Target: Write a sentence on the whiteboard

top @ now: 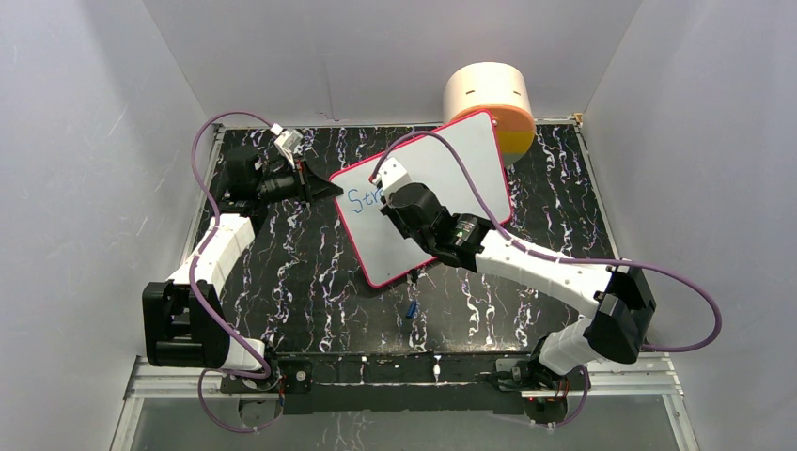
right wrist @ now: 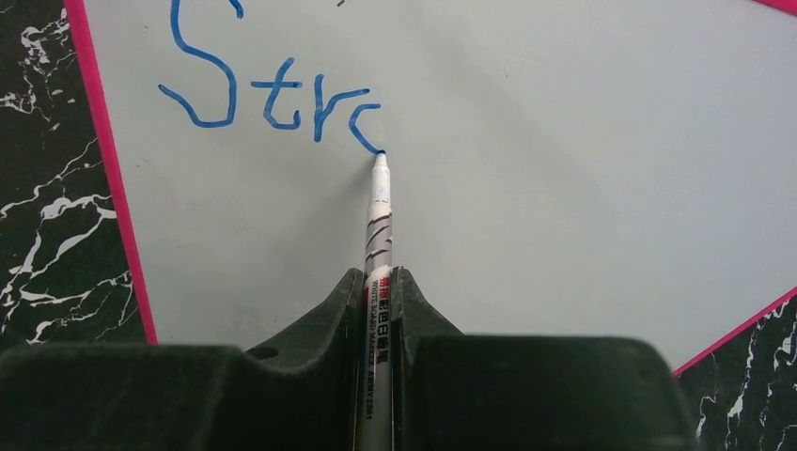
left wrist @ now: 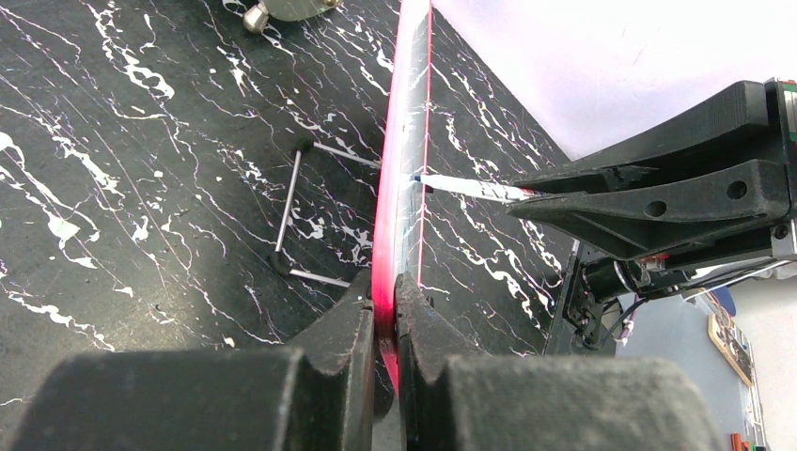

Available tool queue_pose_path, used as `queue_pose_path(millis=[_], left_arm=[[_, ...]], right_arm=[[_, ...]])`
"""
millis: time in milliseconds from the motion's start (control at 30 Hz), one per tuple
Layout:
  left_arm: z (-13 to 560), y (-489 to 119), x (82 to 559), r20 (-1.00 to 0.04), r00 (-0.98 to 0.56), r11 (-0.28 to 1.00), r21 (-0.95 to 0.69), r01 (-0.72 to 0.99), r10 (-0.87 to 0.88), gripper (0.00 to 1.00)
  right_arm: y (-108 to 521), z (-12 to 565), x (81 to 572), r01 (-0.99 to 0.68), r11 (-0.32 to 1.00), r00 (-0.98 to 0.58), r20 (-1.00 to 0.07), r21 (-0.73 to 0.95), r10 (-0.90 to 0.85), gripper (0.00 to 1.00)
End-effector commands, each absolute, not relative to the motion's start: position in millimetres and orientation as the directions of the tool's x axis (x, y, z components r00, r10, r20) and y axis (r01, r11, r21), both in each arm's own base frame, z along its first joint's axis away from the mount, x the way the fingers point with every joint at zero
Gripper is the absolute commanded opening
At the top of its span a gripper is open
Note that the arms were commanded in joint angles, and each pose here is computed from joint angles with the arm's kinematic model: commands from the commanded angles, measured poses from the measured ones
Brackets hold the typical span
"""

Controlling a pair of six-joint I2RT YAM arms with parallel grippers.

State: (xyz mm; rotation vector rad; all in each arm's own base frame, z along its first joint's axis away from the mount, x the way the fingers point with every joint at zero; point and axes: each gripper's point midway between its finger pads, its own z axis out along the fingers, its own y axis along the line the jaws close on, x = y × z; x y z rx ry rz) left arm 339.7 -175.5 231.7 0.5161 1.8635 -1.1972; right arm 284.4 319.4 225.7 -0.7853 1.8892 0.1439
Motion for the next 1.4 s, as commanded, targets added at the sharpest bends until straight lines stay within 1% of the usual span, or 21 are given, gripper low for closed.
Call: queue_pose_path(millis=[0,700,1367], left_arm=[[207,-187,331,-0.805,-0.592,0.451,-0.539,0.711,-0.028,0.0],[208,-187,330,-0.806,-0.592,0.448,-0.54,0.713,-0.028,0.0],[206,-187,332,-0.802,-0.597,0.456,-0.541,0.706,-0.029,0.0]], right_arm=[[310,244,296,-0.515,0.825,-0.226,-0.89,-0.235,-0.395,0.0],[323,264,309,-0.511,0.833,-0.172,-0.924,-0.212,-0.341,0.0],[334,260,299,-0.588,0.786,-0.175,-0.919,-0.191,-0.354,0.0]])
